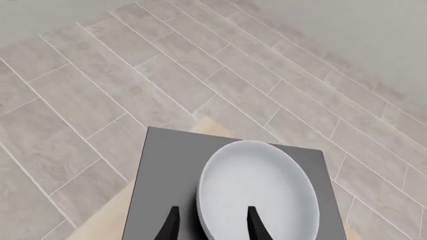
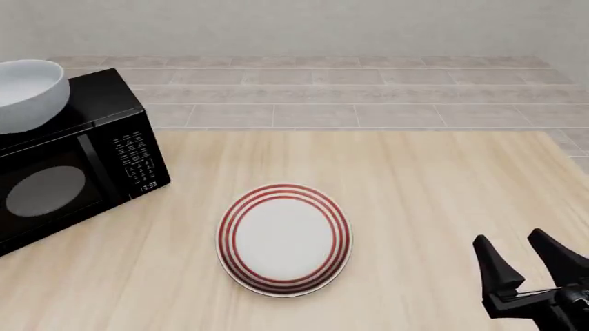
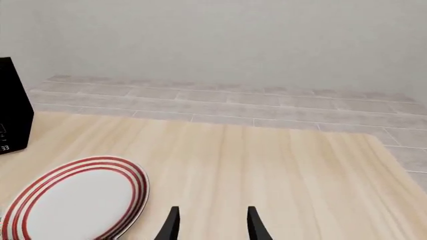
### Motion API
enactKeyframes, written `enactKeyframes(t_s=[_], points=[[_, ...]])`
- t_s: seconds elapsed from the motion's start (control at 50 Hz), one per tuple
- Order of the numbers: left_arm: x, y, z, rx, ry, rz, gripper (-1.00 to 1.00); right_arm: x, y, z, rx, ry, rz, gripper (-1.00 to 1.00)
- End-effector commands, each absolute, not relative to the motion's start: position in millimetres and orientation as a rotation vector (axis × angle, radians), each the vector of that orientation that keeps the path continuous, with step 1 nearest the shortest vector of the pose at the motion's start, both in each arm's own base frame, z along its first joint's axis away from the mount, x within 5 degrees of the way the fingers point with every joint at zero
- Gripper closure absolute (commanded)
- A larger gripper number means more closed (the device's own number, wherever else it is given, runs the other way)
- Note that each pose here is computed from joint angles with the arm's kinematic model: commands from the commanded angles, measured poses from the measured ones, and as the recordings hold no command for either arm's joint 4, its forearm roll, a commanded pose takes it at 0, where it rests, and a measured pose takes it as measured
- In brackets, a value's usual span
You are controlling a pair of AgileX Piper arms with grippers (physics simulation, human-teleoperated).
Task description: Pick up the white bowl and put it on the plate.
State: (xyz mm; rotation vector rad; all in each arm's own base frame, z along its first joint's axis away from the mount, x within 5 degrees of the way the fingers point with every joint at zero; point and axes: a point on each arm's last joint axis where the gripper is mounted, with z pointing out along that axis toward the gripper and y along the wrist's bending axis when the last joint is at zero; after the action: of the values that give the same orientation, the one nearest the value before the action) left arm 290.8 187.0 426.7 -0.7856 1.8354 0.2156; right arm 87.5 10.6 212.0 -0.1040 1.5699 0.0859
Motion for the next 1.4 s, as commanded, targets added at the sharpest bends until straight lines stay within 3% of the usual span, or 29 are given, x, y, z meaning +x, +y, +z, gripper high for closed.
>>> enactKeyframes(t_s=[0.02, 0.36, 0.38, 0.52, 1.4], points=[[292, 195, 420, -0.777, 1.848, 0.244, -1.00, 89, 12, 211, -0.111, 1.577, 0.096, -1.00], [308, 197, 399, -0.751, 1.894, 0.242, -1.00, 83, 12, 211, -0.124, 1.573, 0.100, -1.00], [308, 199, 382, -0.755, 1.900, 0.245, -1.00, 82, 12, 211, -0.126, 1.572, 0.100, -1.00], [310, 202, 392, -0.755, 1.905, 0.252, -1.00, 76, 12, 212, -0.137, 1.560, 0.104, -1.00], [333, 223, 348, -0.742, 1.979, 0.277, -1.00, 74, 13, 212, -0.140, 1.557, 0.125, -1.00]])
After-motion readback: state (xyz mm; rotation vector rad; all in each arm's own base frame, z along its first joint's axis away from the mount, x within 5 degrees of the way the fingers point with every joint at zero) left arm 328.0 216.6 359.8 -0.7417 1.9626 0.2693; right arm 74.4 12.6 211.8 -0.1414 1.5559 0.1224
